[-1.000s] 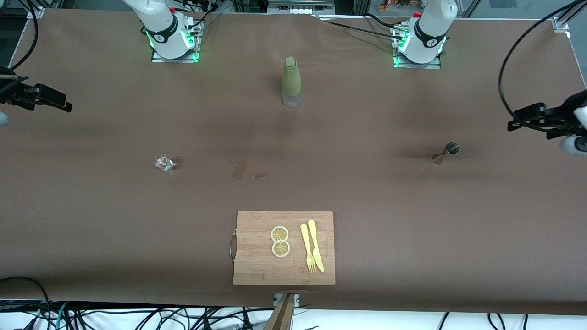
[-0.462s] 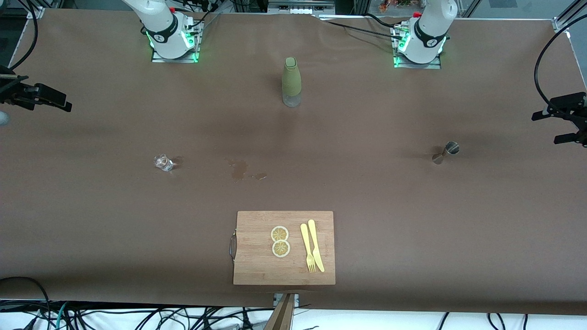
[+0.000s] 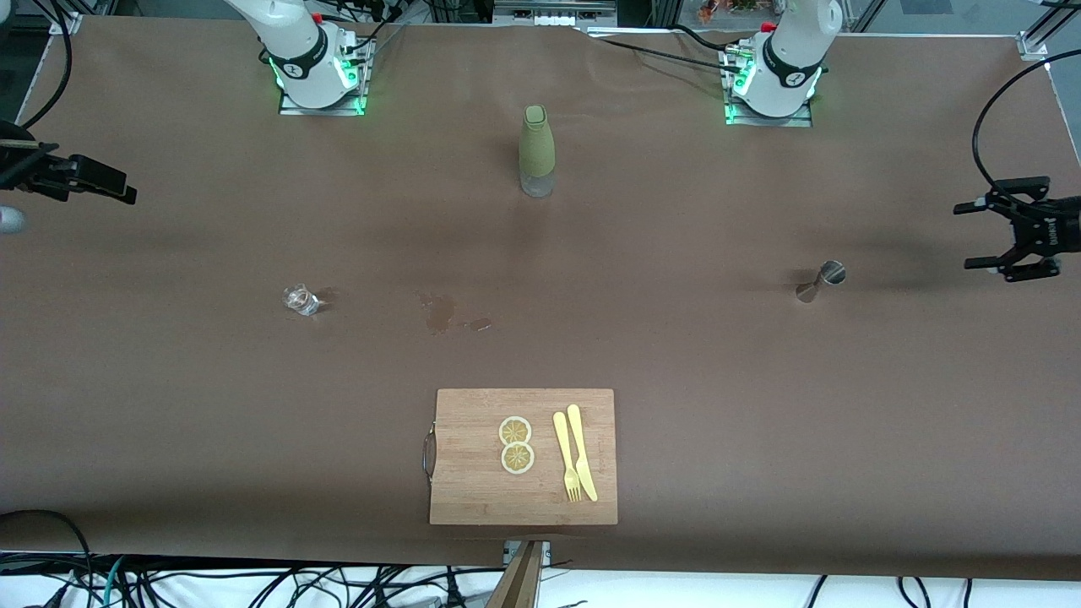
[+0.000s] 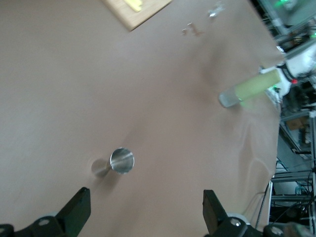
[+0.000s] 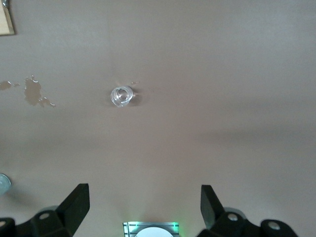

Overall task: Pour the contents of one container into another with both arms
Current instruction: 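Reach the left gripper to the steel jigger while the right gripper reaches the glass, then close the left gripper on the jigger while the right gripper grasps the glass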

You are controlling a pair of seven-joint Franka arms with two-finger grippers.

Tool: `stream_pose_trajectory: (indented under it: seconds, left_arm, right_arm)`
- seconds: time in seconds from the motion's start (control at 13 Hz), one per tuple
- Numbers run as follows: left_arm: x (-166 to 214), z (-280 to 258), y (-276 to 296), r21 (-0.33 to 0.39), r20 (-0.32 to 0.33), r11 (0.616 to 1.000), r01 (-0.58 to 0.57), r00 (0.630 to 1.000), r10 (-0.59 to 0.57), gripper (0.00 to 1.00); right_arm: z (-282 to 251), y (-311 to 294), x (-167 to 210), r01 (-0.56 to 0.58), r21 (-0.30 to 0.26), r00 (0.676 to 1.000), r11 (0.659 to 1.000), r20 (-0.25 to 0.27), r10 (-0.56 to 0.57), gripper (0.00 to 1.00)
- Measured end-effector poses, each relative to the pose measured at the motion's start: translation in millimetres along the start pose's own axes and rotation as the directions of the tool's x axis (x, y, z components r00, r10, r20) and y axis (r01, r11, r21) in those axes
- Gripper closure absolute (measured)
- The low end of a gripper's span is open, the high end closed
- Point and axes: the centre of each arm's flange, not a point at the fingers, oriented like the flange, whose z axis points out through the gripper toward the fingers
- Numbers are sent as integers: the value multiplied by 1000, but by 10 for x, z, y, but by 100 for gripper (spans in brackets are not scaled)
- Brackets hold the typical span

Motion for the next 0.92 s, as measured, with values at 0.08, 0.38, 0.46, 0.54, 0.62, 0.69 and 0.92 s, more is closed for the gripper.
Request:
stream_pose_trajectory:
  seconds: [0.08, 0.38, 0.46, 0.54, 0.62, 0.69, 0.92]
  left_arm:
    - [-148, 142, -93, -30, -36, 998, -61, 998, 60, 0]
    - [-947, 739, -565, -101, -205, 958, -268, 948, 244, 0]
    - [-1161, 877, -683, -103, -253, 945, -310, 927, 277, 0]
    - [-1338, 1014, -785, -102, -298, 933, -346, 905, 303, 0]
    - [-1470, 1155, -872, -97, -340, 920, -379, 882, 327, 0]
    - [-1561, 1289, -949, -85, -375, 907, -413, 856, 355, 0]
    - [-1742, 1665, -1118, -41, -453, 856, -515, 774, 444, 0]
  right_arm:
    - [88, 28, 34, 59, 1, 998, 998, 21, -59, 0]
    - [446, 362, 93, 404, 50, 911, 913, 64, -407, 0]
    - [500, 416, 97, 443, 78, 893, 893, 52, -447, 0]
    - [558, 466, 97, 471, 123, 878, 873, 28, -478, 0]
    - [633, 532, 99, 500, 171, 862, 849, 1, -507, 0]
    - [733, 617, 116, 540, 218, 836, 813, -34, -547, 0]
    - [1225, 942, 247, 677, 336, 726, 655, -161, -668, 0]
